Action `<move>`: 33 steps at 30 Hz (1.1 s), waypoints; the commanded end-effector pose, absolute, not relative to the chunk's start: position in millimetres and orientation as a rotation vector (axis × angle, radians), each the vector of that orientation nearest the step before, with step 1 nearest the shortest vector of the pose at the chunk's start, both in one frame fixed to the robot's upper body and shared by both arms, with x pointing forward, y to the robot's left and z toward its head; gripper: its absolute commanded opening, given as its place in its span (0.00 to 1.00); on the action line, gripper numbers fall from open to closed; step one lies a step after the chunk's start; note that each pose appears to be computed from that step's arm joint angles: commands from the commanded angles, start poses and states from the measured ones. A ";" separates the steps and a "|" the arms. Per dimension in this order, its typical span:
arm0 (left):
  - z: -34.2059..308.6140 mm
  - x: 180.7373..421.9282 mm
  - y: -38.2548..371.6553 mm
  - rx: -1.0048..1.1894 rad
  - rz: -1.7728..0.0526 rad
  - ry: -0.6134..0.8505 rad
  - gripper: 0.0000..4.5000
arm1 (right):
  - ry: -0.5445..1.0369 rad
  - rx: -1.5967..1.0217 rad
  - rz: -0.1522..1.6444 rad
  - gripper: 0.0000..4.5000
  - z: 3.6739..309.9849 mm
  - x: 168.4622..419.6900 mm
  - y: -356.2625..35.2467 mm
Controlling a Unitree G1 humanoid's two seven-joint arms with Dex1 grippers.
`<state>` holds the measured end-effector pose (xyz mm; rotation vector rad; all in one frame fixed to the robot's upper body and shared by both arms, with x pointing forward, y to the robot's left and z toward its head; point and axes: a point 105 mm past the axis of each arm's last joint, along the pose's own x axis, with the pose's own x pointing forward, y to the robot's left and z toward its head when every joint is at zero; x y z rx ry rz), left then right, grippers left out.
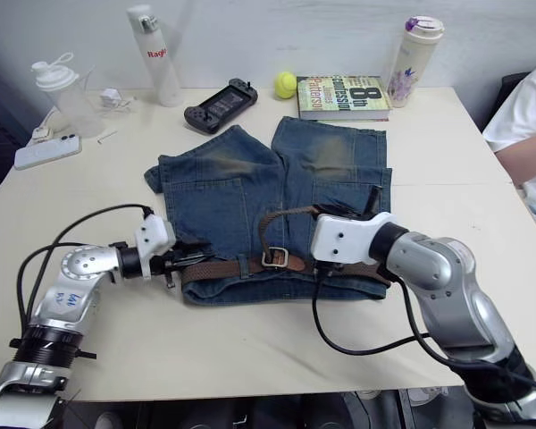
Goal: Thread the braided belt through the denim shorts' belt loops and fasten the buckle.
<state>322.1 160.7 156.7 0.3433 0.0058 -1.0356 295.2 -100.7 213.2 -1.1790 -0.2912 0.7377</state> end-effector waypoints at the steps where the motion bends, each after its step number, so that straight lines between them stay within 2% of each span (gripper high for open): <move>1: 200.9 311.4 149.0 0.270 -1.071 -0.079 0.76 | -0.359 -1.237 0.719 0.00 222.2 294.8 -94.7; 3: 215.9 305.6 133.7 0.224 -1.110 -0.103 0.95 | -0.377 -1.261 0.736 0.00 220.4 295.8 -88.8; 7: 216.2 292.9 102.2 0.241 -1.166 -0.101 0.95 | -0.400 -1.294 0.759 0.00 219.7 298.6 -79.6; 12: 202.1 301.0 83.3 0.347 -1.113 -0.106 0.95 | -0.442 -1.310 0.773 0.00 223.5 300.0 -67.5; 18: 194.3 314.0 79.6 0.483 -1.038 -0.135 0.95 | -0.462 -1.307 0.784 0.00 225.9 298.3 -61.7; 26: 191.0 319.2 75.8 0.500 -1.000 -0.151 0.95 | -0.469 -1.297 0.785 0.00 226.9 296.9 -59.7; 29: 190.2 317.5 79.0 0.500 -0.994 -0.149 0.80 | -0.466 -1.299 0.783 0.00 226.8 296.9 -60.4; 30: 189.4 315.6 79.9 0.499 -0.998 -0.146 0.72 | -0.465 -1.299 0.781 0.00 226.9 297.0 -60.8; 31: 188.8 314.4 80.6 0.497 -0.999 -0.144 0.69 | -0.463 -1.300 0.780 0.00 226.9 297.1 -61.2; 32: 188.4 313.9 81.5 0.494 -0.996 -0.141 0.55 | -0.462 -1.300 0.778 0.00 226.8 297.2 -61.6; 33: 188.1 313.5 82.4 0.492 -0.992 -0.140 0.48 | -0.460 -1.299 0.777 0.00 226.7 297.2 -61.9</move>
